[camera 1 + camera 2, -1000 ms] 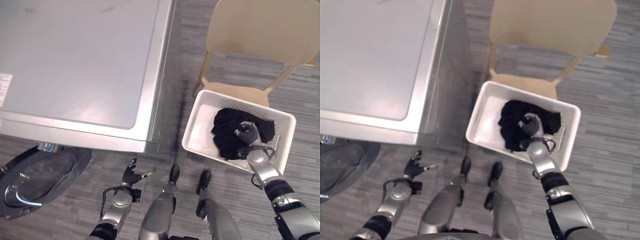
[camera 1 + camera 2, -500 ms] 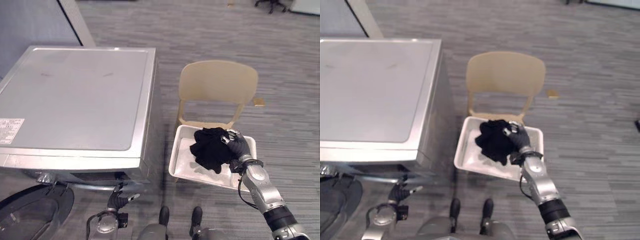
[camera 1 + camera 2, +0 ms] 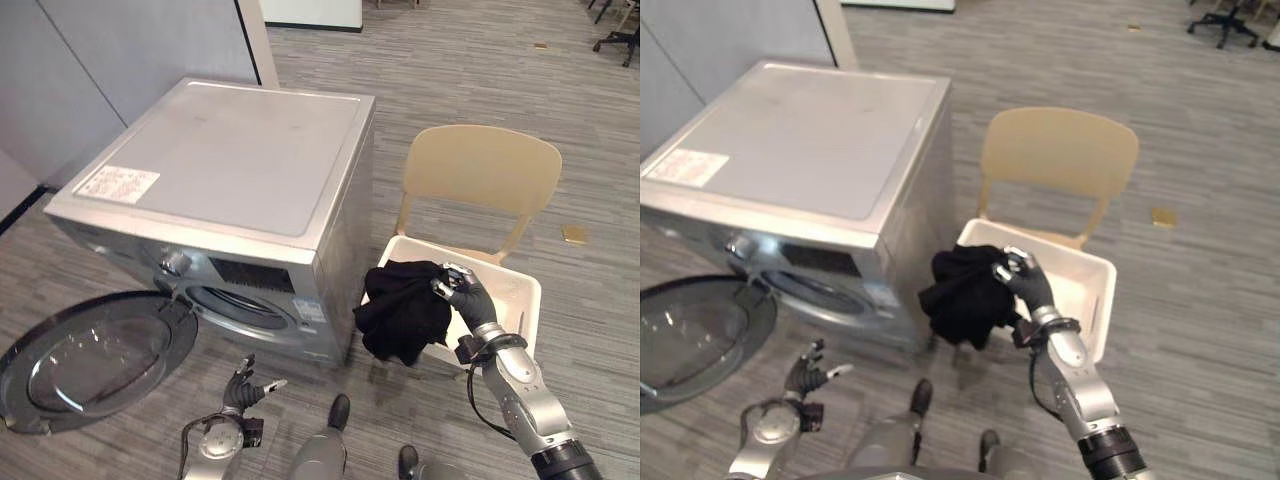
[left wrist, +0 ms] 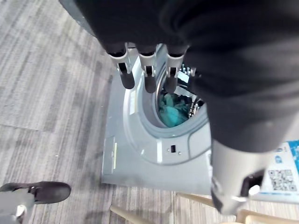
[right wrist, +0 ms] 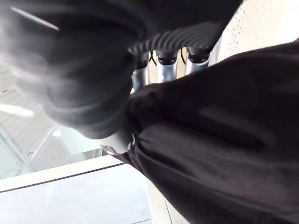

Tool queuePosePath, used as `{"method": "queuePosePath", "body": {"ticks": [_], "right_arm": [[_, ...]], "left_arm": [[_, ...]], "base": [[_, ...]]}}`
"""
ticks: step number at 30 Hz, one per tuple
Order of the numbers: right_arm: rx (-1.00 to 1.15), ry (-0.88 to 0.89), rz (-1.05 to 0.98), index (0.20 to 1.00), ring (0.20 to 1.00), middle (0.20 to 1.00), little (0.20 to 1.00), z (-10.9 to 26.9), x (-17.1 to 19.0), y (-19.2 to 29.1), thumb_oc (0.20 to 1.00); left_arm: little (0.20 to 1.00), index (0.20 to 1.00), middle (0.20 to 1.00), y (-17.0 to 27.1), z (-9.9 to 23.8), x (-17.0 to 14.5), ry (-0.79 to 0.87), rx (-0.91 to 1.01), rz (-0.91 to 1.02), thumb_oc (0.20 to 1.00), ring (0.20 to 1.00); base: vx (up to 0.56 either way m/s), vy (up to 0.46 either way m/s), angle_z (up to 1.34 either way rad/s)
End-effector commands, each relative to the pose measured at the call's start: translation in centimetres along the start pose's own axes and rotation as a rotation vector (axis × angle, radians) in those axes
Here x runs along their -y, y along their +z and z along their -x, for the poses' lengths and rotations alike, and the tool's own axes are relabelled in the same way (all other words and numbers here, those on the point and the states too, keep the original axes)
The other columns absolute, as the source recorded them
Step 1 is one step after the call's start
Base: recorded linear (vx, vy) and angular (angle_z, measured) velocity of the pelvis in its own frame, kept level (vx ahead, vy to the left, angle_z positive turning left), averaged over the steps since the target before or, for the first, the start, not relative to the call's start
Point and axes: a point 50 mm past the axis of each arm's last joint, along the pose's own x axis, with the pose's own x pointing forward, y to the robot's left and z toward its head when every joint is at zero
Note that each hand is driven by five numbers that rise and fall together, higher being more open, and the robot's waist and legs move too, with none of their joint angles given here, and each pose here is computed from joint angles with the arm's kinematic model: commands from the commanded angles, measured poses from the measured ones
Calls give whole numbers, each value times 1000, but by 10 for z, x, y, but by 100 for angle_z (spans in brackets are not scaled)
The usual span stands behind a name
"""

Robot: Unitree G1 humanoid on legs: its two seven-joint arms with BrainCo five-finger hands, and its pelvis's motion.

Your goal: Grab the laundry basket,head to the washer,open it,put in the laundry and shut it.

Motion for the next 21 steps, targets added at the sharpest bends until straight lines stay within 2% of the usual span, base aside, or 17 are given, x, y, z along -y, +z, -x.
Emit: {"method": "queuePosePath", "body": {"ticks": [1,3,5,9,13,21], "right_arm": [[261,44,-41,200,200,200,200,-18,-11,48,200],[279,50,-50,200,200,200,200,-17,-11,53,200],[288,72,-59,200,200,200,200,-16,-15,55,200],[291,114,-90,200,200,200,200,-19,-26,56,200],[302,229,-127,200,200,200,200,-29,-53,61,200],[263,363,-223,200,200,200,200,-44,-94,57,200]], "left_arm": [[1000,1000,1000,59,-8,-2,-14,268,-52,1000,1000],[1000,1000,1000,79,-6,4,-52,359,-93,1000,1000],[1000,1000,1000,111,-2,24,-137,512,-189,1000,1000],[1000,1000,1000,128,1,40,-197,591,-223,1000,1000],[1000,1000,1000,149,0,68,-276,676,-287,1000,1000],[1000,1000,1000,182,-2,94,-328,782,-344,1000,1000]], "base": [[-459,-69,202],[-368,-56,103],[-276,-2,160],[-10,76,118],[67,125,16],[10,63,-15]]}}
